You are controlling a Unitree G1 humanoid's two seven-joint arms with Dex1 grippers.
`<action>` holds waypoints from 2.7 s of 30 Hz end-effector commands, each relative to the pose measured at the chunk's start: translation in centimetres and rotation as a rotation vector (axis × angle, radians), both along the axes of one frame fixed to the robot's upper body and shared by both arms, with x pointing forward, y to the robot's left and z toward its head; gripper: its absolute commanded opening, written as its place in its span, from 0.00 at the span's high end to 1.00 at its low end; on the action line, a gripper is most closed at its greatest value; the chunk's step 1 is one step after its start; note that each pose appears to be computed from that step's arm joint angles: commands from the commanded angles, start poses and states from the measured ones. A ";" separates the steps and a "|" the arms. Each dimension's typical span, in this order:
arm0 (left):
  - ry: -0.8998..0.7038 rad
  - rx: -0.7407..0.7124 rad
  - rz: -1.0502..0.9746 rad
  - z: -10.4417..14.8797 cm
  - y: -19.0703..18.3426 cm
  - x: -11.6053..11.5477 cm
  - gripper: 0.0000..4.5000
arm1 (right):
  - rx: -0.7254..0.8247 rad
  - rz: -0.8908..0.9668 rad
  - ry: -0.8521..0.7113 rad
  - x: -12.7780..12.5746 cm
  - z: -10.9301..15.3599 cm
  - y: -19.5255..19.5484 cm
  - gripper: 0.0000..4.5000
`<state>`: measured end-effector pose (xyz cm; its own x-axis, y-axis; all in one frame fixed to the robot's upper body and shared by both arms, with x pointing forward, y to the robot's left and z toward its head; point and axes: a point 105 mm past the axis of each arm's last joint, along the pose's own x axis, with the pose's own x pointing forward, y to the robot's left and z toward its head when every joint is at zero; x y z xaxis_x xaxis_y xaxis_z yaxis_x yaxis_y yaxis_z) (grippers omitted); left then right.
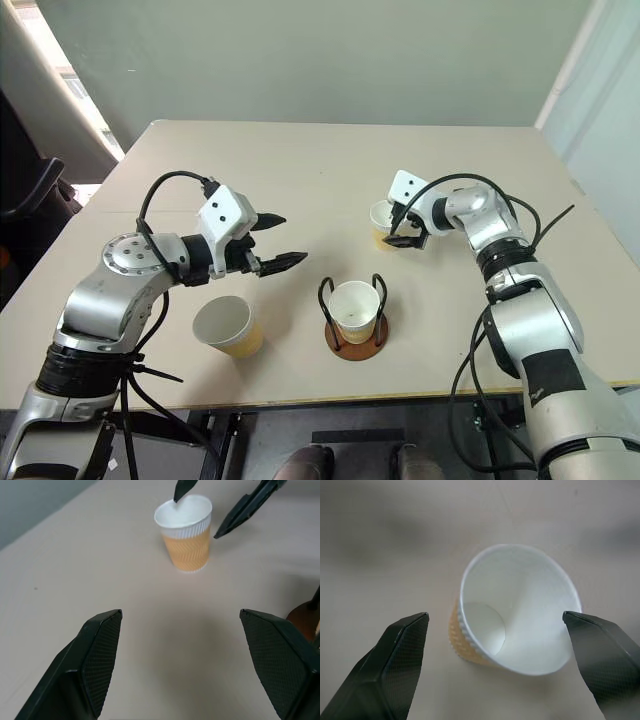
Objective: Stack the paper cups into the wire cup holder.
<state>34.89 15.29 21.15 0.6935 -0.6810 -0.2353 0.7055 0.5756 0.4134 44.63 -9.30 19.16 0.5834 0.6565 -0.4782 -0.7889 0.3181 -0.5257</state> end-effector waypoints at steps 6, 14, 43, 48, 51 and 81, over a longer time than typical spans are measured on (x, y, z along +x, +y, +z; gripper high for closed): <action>-0.061 0.015 0.017 1.3 0.5 -0.7 0.10 | -0.028 0.043 -0.023 0.0 0.1 1.0 0.14; -0.065 0.025 0.036 1.4 1.2 -1.0 0.10 | -0.051 0.090 -0.019 -0.4 -0.4 1.5 0.77; 0.084 0.053 -0.239 1.0 0.0 -4.4 0.10 | 0.007 0.745 0.070 -17.1 9.0 1.6 1.00; 0.112 0.060 -0.257 0.7 0.0 -5.3 0.10 | 0.007 0.794 0.091 -18.0 8.4 2.6 1.00; 0.122 0.061 -0.257 0.5 -0.1 -5.5 0.10 | 0.005 0.804 0.096 -18.2 7.9 3.0 1.00; 0.126 0.079 -0.220 -0.2 0.6 -5.8 0.10 | -0.160 0.773 0.111 -16.6 4.3 3.4 0.64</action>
<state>29.18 15.63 19.43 0.4621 -0.7915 -0.3999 0.8829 0.3683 0.2912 28.10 -6.15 22.78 -0.0772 0.7727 -0.6300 -0.8264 -0.4031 -0.3932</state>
